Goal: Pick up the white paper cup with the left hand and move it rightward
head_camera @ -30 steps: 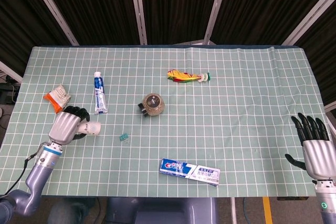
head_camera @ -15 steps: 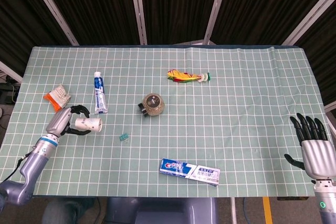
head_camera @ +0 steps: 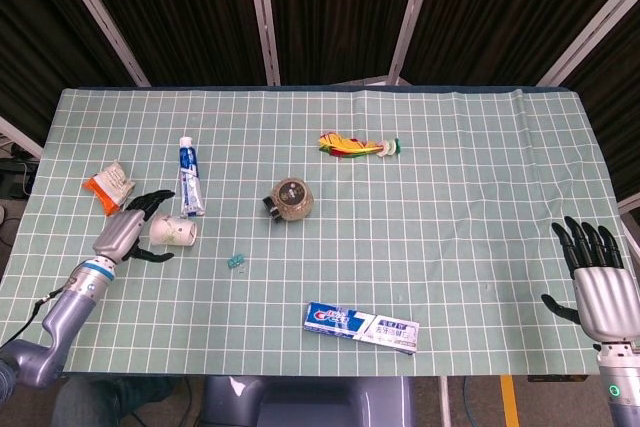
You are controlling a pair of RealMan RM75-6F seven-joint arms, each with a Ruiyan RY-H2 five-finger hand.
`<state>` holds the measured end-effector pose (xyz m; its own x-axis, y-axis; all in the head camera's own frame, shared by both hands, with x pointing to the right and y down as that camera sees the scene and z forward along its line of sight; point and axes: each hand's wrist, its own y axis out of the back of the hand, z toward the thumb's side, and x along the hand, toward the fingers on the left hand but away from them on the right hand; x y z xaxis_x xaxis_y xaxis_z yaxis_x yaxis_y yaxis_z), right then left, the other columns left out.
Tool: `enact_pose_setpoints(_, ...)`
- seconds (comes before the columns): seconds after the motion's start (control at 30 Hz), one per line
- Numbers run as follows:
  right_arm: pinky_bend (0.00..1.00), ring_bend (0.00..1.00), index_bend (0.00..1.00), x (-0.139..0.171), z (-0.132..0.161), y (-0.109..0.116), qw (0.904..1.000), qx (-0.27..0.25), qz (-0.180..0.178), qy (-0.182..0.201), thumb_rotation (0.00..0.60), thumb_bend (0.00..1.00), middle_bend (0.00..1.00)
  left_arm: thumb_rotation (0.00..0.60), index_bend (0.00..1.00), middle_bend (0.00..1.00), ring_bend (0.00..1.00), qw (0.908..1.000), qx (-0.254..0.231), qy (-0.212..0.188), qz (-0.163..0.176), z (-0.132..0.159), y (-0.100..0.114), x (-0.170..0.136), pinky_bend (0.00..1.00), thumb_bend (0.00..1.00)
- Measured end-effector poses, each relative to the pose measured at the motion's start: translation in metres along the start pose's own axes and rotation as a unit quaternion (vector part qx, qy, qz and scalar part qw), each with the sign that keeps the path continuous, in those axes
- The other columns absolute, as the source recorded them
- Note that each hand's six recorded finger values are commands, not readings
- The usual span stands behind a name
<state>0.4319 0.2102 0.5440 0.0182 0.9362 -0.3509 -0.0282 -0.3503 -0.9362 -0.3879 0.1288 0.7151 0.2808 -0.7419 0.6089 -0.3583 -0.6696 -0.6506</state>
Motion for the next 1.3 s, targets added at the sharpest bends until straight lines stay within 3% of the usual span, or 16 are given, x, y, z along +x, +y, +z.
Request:
enact_pose_setpoints(0.17,0.00,0.00,0.00,0.000,0.001,0.000,1.0000,-0.002,0.001,0.002,0.600,0.00,0.00,0.600,0.06,0.00,0.00,0.9955,0.087,-0.029,0.025,0.007,0.009,-0.004,0.00,0.00)
enact_pose_setpoints(0.27,0.00,0.00,0.00,0.000,0.001,0.000,1.0000,-0.003,0.001,0.003,0.600,0.00,0.00,0.600,0.09,0.00,0.00,0.9857,0.158,-0.046,0.038,0.013,0.011,-0.008,0.00,0.00)
enact_pose_setpoints(0.37,0.00,0.00,0.00,0.000,0.001,0.000,1.0000,-0.003,0.002,0.003,0.600,0.00,0.00,0.600,0.10,0.01,0.00,0.9690,0.235,-0.056,0.052,0.019,0.010,-0.011,0.00,0.00)
enact_pose_setpoints(0.5,0.00,0.00,0.00,0.000,0.001,0.000,1.0000,-0.004,0.002,0.004,0.600,0.00,0.00,0.600,0.15,0.08,0.02,0.9357,0.342,-0.060,0.064,0.027,0.003,-0.011,0.01,0.00)
enact_pose_setpoints(0.63,0.00,0.00,0.00,0.000,-0.001,0.001,1.0000,-0.006,0.001,0.002,0.600,0.00,0.00,0.600,0.16,0.11,0.06,0.9043,0.417,-0.061,0.068,0.036,-0.007,-0.005,0.04,0.00)
enact_pose_setpoints(0.73,0.00,0.00,0.00,0.000,-0.003,0.002,1.0000,-0.007,0.000,-0.001,0.600,0.00,0.00,0.600,0.16,0.13,0.08,0.8925,0.444,-0.057,0.059,0.040,-0.018,0.000,0.07,0.00)
enact_pose_setpoints(1.03,0.00,0.00,0.00,-0.002,-0.006,0.001,0.9999,-0.008,0.003,-0.006,0.600,0.00,0.00,0.600,0.23,0.18,0.17,0.8812,0.467,-0.057,0.050,0.055,-0.036,0.009,0.11,0.00)
enact_pose_setpoints(1.17,0.00,0.00,0.00,-0.004,-0.007,0.001,0.9999,-0.008,0.004,-0.009,0.600,0.00,0.00,0.600,0.29,0.25,0.22,0.8640,0.497,-0.059,0.057,0.060,-0.043,0.015,0.20,0.00)
enact_pose_setpoints(1.3,0.00,0.00,0.00,-0.004,-0.008,0.001,0.9999,-0.011,0.004,-0.009,0.600,0.00,0.00,0.600,0.31,0.27,0.25,0.8474,0.523,-0.058,0.069,0.063,-0.046,0.019,0.22,0.00)
